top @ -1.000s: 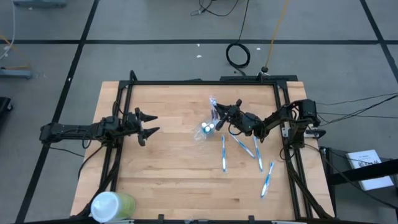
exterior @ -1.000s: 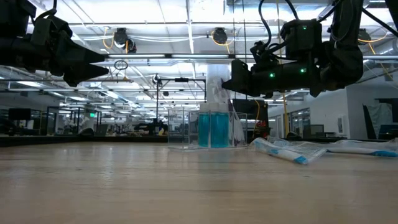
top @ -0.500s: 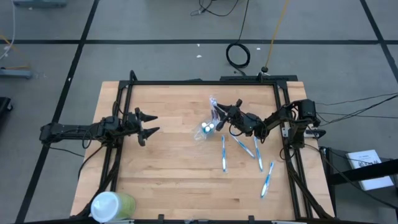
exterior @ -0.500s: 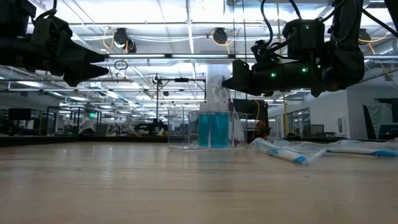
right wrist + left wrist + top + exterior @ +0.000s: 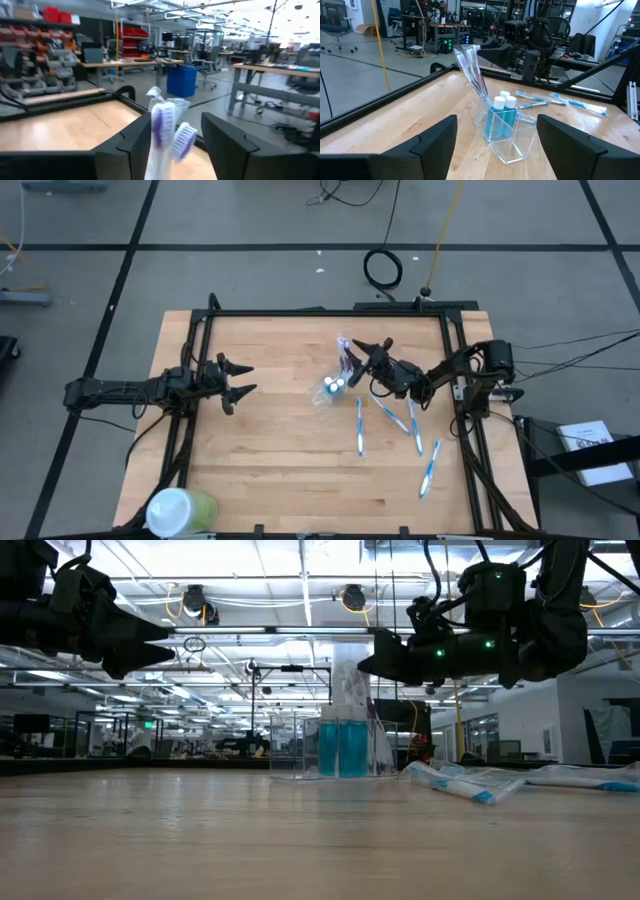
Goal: Pick & Place toothbrushing station
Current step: Put the blue toothbrush into the transparent organizer
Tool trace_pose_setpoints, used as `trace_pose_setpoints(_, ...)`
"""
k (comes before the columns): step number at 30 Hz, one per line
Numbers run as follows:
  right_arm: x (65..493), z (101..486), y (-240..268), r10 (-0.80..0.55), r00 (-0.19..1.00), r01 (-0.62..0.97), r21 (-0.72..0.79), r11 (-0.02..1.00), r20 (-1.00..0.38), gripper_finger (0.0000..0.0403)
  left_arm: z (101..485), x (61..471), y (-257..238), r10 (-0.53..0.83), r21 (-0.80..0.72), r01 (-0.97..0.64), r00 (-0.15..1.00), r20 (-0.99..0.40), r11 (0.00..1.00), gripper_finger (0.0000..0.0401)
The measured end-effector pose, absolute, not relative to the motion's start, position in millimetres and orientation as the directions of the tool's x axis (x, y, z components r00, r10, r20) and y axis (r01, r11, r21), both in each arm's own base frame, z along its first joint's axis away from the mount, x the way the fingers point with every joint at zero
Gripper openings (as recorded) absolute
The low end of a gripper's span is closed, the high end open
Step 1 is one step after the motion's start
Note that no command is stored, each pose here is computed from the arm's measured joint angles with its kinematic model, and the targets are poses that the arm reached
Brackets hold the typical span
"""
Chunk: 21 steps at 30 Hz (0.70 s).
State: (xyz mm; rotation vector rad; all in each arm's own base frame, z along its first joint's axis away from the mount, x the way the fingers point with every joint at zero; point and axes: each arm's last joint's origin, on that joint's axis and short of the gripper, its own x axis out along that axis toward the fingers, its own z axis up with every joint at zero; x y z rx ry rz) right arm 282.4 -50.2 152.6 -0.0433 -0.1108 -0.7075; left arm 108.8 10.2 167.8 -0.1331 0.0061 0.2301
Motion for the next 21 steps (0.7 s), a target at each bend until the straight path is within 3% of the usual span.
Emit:
trace_pose_setpoints(12, 270, 196, -25, -0.593, 0.797, 0.602, -0.07, 0.795, 0.116, 0.0177, 168, 109, 10, 0.227, -0.131, -0.228, 0.974, -0.022, 0.965, 0.0283)
trace_pose_setpoints(21, 232, 239, 46, -0.489, 0.87, 0.491, -0.174, 0.854, 0.053, 0.0177, 168, 109, 10, 0.227, -0.131, -0.228, 0.974, -0.021, 0.965, 0.0283)
